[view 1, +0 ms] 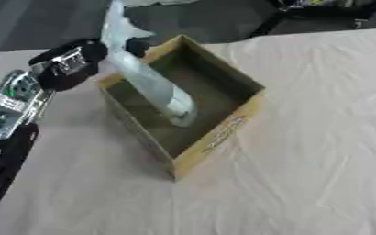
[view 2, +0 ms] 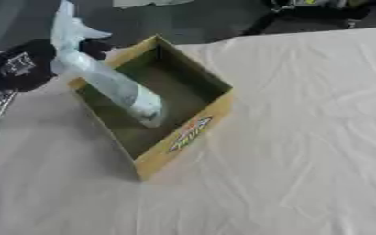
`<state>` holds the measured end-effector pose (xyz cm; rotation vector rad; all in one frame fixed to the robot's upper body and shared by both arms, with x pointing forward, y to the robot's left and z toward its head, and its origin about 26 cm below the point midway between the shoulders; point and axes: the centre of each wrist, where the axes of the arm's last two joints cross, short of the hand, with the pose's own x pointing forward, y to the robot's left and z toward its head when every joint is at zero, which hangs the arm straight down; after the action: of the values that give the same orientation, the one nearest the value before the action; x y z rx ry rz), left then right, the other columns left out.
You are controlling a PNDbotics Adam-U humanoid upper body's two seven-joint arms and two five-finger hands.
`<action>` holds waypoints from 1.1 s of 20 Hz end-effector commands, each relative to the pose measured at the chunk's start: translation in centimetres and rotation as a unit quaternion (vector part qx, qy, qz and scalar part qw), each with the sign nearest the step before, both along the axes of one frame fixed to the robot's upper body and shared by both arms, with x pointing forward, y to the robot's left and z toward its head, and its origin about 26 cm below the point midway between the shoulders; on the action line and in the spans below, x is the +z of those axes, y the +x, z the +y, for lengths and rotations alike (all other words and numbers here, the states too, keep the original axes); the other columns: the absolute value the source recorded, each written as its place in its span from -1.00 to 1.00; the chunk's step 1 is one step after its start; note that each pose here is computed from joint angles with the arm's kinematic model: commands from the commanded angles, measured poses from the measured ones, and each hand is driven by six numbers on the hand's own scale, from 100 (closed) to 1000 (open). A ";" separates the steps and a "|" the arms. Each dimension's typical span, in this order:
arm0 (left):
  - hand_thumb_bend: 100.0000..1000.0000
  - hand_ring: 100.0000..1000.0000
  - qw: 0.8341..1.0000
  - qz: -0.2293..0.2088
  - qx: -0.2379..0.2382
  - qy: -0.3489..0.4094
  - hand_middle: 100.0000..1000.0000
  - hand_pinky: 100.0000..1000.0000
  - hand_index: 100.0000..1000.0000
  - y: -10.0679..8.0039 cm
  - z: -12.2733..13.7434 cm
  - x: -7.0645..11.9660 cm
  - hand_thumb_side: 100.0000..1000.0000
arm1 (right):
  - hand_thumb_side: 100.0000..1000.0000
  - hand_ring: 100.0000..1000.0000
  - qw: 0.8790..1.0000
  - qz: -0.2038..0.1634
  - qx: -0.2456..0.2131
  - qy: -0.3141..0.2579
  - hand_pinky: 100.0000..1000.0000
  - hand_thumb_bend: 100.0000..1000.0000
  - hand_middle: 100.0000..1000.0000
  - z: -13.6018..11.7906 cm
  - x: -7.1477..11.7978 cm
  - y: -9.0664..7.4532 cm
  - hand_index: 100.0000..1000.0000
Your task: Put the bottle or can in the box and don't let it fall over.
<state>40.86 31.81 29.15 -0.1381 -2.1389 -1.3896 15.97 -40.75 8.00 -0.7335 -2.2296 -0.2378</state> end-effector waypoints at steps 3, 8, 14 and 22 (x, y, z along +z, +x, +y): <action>-0.72 1.00 0.999 -0.031 -0.031 0.021 1.00 1.00 0.67 -1.2 1.2 1.6 0.85 | -0.06 1.00 1.000 0.001 -0.008 -0.006 0.85 -1.00 1.00 -0.4 0.3 -0.6 0.83; -0.73 1.00 0.999 -0.015 -0.030 0.031 1.00 1.00 0.72 -1.2 1.4 1.4 0.87 | -0.06 1.00 1.000 0.007 -0.006 -0.003 0.85 -1.00 1.00 -0.3 0.1 -0.7 0.83; -0.78 1.00 0.999 -0.028 -0.022 0.021 1.00 1.00 0.70 -2.2 2.2 1.3 0.77 | -0.06 1.00 1.000 0.003 -0.014 0.001 0.85 -1.00 1.00 -0.7 -0.1 -1.4 0.83; -0.83 1.00 0.999 -0.041 -0.017 -0.019 1.00 1.00 0.70 -4.5 3.4 1.7 0.62 | -0.06 1.00 1.000 0.005 -0.029 0.009 0.85 -1.00 1.00 -1.1 -0.5 -2.5 0.83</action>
<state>37.27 34.52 28.86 -0.1823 -2.2050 -1.3426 13.71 -41.51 6.98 -0.7787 -2.1802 -0.2884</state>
